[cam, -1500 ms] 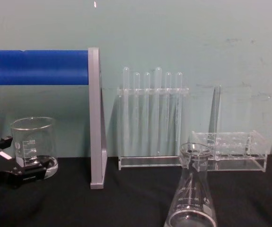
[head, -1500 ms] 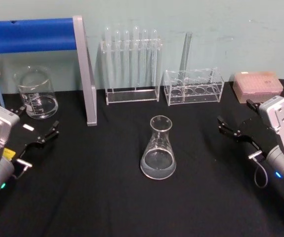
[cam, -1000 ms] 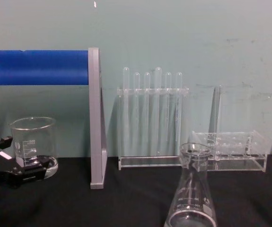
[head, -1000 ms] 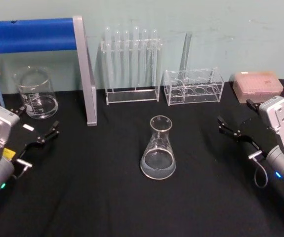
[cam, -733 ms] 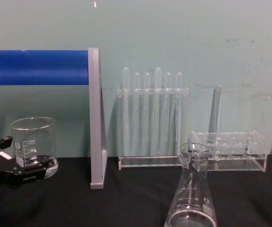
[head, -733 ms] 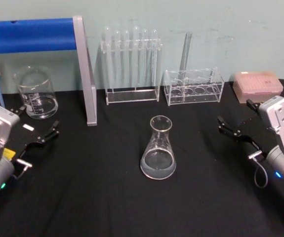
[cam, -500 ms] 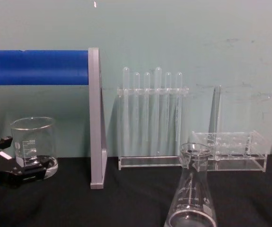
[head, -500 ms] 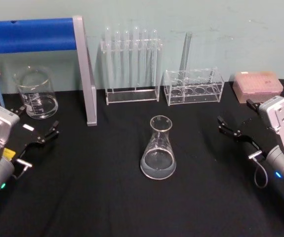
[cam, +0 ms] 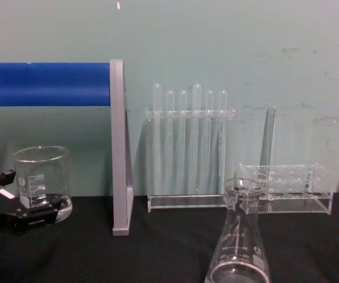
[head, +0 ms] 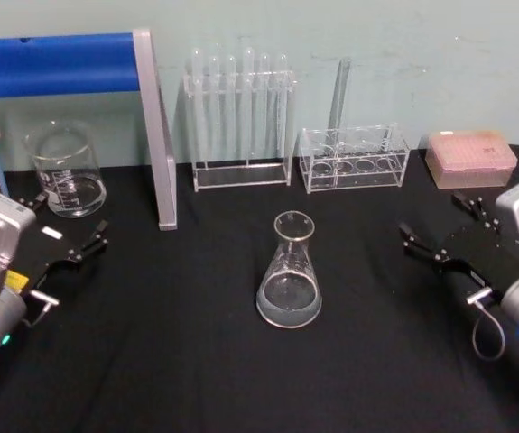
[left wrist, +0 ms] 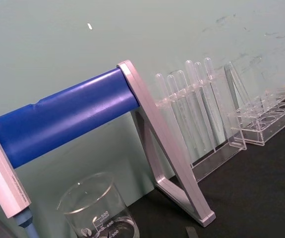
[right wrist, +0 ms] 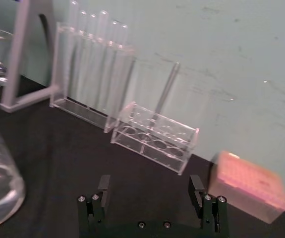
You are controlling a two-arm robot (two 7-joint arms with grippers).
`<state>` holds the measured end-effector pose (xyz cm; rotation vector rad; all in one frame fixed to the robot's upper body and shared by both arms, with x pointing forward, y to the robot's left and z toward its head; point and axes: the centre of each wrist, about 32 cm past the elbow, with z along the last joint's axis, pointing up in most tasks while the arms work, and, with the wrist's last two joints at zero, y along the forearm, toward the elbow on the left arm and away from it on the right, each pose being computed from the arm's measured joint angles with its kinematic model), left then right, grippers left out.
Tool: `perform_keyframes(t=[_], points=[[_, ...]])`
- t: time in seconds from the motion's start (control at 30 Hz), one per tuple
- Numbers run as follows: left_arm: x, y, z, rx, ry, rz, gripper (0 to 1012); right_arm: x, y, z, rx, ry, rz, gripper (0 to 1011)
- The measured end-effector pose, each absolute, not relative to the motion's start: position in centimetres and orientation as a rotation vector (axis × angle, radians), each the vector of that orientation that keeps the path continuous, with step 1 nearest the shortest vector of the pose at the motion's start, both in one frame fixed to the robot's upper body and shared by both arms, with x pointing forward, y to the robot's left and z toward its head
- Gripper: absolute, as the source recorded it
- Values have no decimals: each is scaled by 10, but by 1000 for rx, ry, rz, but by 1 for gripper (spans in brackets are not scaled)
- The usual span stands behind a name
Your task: Grasp the erlenmeyer flask with one hand, shake it three times, then place it back.
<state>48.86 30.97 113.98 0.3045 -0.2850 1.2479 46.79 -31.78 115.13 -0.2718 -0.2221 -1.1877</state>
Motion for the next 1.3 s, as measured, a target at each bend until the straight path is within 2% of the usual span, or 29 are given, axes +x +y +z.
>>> perform_keyframes(t=[0.2, 0.6, 0.9, 1.3], points=[[489, 310, 1140, 305, -285, 1248, 1001, 454, -316, 1153, -218, -149, -1124, 1000], [489, 310, 1140, 304, -285, 1248, 1001, 448, -300, 1152, -130, -37, -974, 1000], [489, 310, 1140, 305, -285, 1248, 1001, 452, -287, 1149, -108, 9, -860, 1000], [489, 310, 1140, 304, -285, 1248, 1001, 466, -268, 1144, -86, -4, -805, 1000]])
